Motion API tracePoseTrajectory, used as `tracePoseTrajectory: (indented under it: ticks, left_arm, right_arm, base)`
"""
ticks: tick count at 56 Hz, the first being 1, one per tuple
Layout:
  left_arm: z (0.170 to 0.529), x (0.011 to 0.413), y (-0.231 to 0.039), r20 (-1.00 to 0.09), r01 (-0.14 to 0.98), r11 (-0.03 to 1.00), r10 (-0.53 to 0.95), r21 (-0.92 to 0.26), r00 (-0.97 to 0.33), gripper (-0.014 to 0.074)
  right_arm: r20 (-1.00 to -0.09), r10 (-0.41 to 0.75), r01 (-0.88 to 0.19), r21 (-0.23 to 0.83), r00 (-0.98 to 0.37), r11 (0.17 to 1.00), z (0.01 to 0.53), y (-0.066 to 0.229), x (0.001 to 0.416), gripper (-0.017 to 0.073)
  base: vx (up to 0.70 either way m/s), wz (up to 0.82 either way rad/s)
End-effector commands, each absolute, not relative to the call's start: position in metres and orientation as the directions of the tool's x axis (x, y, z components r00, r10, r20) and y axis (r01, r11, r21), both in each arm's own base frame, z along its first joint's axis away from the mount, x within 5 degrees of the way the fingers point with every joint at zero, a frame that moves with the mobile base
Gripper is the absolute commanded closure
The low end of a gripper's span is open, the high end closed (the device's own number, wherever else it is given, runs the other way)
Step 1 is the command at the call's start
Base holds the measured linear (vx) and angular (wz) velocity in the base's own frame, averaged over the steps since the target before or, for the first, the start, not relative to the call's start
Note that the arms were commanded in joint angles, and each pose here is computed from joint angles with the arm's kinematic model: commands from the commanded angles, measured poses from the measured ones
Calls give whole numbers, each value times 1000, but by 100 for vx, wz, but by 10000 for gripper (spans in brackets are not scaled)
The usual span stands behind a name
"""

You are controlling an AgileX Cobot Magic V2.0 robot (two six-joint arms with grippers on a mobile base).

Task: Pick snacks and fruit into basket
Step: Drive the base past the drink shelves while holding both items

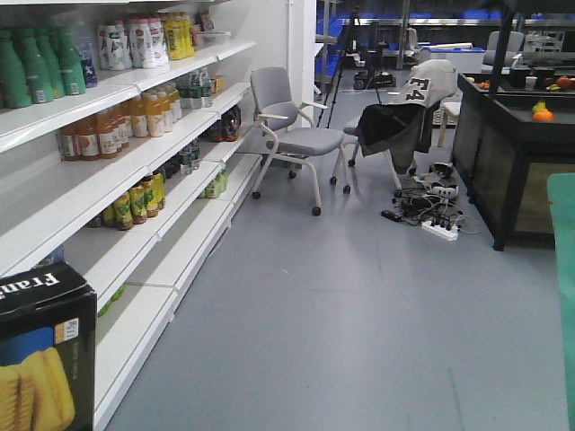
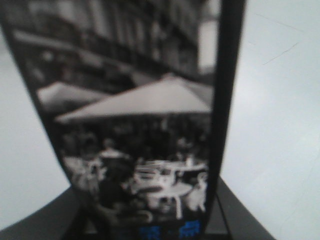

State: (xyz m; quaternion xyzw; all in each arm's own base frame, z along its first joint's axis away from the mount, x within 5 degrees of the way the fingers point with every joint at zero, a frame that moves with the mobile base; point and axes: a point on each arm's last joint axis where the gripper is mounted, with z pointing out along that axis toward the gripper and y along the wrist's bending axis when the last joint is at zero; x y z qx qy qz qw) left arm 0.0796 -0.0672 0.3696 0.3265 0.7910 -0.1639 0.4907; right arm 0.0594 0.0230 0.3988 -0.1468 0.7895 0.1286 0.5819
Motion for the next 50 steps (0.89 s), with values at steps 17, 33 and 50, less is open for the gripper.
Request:
tracePoseTrajectory:
  ticks: [17,33,50]
  left_arm:
    - [390,81,-68,-936,667,742,276,63,-219,601]
    - [390,81,-68,-936,667,742,276,63,-219,601]
    - [390,81,-68,-936,667,742,276,63,-219,601]
  right_arm:
    - [-985,-55,-392,14,-164,920,417,23,59,566]
    - [-985,-55,-392,14,-164,920,417,23,59,566]
    - [-985,-55,-392,14,-164,920,417,23,59,566]
  base:
    - [3,-19]
    - [7,-12]
    - [11,-8]
